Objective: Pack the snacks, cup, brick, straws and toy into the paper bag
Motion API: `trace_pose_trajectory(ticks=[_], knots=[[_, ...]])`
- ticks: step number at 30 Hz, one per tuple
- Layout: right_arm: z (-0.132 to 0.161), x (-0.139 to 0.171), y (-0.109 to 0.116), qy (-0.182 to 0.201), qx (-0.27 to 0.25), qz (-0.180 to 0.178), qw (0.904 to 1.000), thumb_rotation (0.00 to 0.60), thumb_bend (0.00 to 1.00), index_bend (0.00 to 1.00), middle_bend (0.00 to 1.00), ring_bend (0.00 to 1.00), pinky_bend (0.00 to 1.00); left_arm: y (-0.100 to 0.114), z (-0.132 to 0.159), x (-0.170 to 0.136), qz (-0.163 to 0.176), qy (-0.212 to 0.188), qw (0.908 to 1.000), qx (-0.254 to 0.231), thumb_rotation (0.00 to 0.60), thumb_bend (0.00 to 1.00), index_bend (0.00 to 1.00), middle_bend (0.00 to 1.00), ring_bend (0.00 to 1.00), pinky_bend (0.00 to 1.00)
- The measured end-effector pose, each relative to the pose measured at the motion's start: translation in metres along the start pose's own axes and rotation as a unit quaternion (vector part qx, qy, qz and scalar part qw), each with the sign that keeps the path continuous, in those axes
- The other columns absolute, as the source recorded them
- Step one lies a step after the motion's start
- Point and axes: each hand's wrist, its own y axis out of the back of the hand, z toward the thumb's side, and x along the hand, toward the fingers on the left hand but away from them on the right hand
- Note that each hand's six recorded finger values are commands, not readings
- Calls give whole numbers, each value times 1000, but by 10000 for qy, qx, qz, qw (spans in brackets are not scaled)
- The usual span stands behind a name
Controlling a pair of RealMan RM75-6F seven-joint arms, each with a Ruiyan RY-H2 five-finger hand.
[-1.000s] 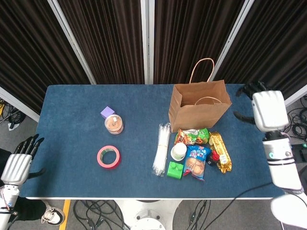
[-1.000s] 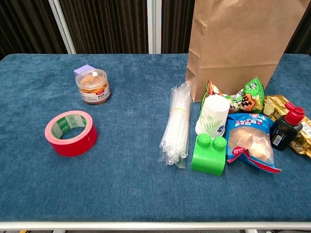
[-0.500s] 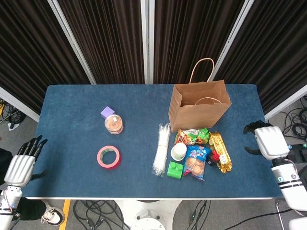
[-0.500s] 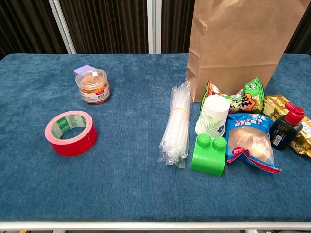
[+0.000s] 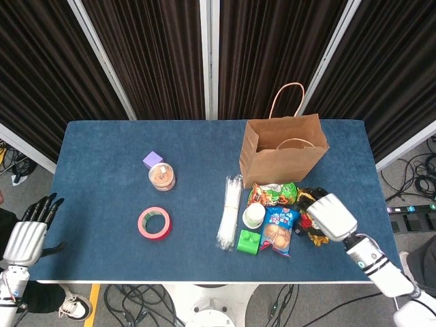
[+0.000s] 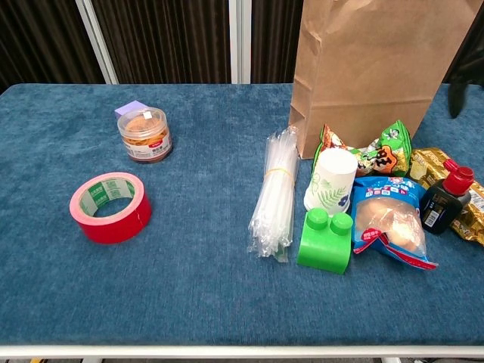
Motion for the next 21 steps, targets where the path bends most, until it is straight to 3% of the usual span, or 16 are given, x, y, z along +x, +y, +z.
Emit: trace_pose_trajectory(ticks=[3,9,21], knots=[[21,-6,-7,429,128,30,9990,600,0,432,388,195,271,0,-2,-1,10,21,10000,-12,600,183,114,105,9,137],[41,-10,-30,854,461,416,9944,600,0,427,375,174,228,0,-6,-2,27,64,10000,-39,600,183,114,105,9,137],[53,-11,-57,1135,1316,775,9817,600,0,405,343,142,186,-1,-11,-3,100,80,9999,79,600,183,113,105,9,136]])
